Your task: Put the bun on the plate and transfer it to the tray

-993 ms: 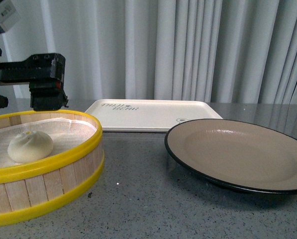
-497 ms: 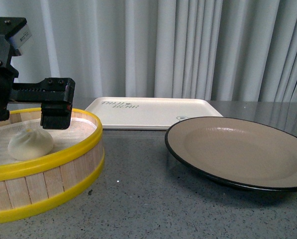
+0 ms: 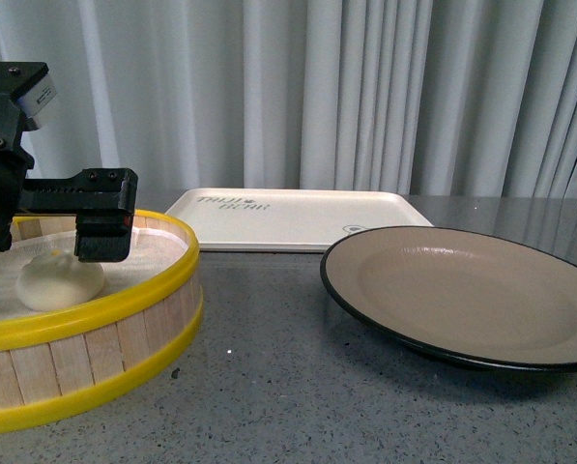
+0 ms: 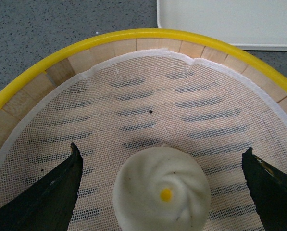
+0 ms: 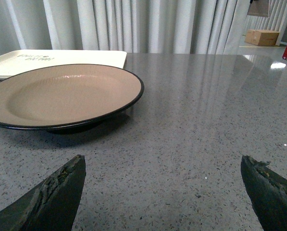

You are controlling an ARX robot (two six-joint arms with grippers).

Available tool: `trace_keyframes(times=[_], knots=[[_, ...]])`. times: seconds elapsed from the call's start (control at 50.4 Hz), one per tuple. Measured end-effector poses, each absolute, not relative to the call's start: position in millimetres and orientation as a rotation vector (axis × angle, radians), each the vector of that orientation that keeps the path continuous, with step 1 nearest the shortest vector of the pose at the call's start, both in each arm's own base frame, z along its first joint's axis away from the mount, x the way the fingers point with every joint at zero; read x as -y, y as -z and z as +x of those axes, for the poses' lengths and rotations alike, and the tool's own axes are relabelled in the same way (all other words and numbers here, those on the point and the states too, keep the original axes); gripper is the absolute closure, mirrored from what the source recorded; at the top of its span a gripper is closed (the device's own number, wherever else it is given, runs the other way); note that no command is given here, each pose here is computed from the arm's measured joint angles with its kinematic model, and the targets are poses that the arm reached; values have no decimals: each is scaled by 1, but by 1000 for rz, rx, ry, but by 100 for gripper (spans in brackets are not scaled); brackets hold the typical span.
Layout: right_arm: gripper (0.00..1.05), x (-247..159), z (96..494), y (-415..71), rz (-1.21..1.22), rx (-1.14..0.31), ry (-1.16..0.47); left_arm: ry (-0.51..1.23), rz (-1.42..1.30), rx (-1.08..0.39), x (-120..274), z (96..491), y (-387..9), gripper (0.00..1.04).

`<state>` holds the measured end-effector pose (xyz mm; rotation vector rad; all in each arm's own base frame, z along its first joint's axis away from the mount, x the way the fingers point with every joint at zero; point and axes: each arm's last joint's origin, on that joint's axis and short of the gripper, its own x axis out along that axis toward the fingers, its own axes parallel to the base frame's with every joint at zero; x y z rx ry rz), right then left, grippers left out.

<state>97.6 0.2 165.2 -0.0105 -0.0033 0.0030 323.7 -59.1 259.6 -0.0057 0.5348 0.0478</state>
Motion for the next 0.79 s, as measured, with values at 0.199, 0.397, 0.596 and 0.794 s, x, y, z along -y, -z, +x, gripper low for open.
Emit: trace_keyframes(times=[0.199,0.397,0.596,0.794], knots=[[8,0,98,-165,-10,3,-3,-65,-13,-539,54,325,-258,7],[8,0,98,-165,-10,3,-3,-75,-23,-542,53,326,-257,7],[8,0,98,-165,-10,4,-3,-74,-37,-563,53,329,-250,7],[8,0,98,-165,-10,3,-3,-76,-39,-582,54,332,-244,7]])
